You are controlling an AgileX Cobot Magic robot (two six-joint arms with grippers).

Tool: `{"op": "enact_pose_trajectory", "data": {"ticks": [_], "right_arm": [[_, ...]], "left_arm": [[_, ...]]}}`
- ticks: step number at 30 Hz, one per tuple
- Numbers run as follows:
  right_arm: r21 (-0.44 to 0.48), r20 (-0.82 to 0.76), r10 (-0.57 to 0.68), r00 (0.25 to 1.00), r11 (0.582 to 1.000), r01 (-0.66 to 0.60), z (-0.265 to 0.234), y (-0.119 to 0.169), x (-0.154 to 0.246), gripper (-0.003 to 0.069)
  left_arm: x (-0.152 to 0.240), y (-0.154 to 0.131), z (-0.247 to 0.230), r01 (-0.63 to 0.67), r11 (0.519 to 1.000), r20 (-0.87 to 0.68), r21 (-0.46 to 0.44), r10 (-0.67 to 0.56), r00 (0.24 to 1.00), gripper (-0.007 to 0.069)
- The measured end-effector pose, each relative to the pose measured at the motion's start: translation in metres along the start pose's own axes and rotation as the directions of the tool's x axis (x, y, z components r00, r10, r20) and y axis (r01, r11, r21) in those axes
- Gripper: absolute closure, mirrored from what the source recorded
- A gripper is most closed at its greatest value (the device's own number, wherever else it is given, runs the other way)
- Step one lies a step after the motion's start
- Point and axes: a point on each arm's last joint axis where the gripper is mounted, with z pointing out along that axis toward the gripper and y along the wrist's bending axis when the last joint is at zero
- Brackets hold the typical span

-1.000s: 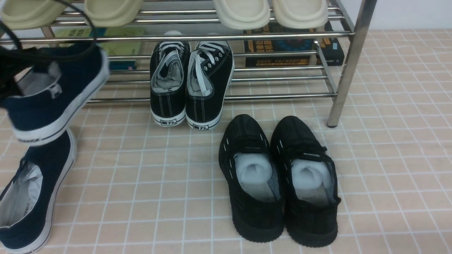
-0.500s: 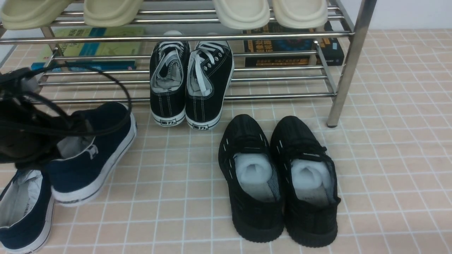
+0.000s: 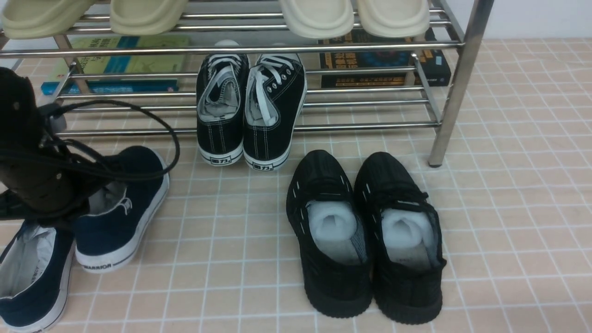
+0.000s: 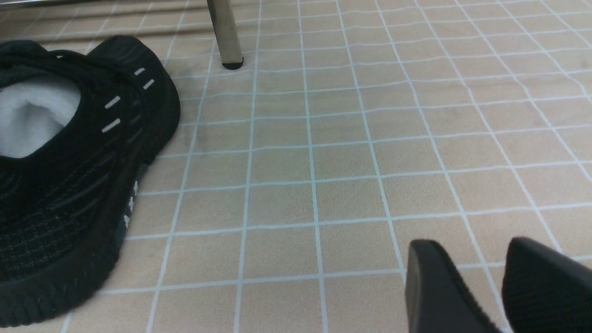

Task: Take the shoes off the shelf from the light coffee tablecloth by hand.
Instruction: 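Set the held shoe down on the floor in front of the rack with the left gripper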

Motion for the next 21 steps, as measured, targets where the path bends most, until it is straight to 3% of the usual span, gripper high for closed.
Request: {"op": "enact_pose_trajectory", "data": {"ticks": [13, 21], "right_arm": [[0.0, 0.0, 0.0, 1.0, 1.0, 0.0, 0.0, 0.0, 0.0, 0.0419], [0.0, 0.0, 0.0, 1.0, 1.0, 0.0, 0.0, 0.0, 0.0, 0.0419]], "left_arm": [[0.003, 0.0, 0.018, -0.019, 0.999, -0.092, -0.048, 0.014, 0.996, 0.0576], [-0.001, 0.009, -0.022, -0.056, 0.995, -0.031, -0.087, 0.053, 0.998, 0.0464]]}}
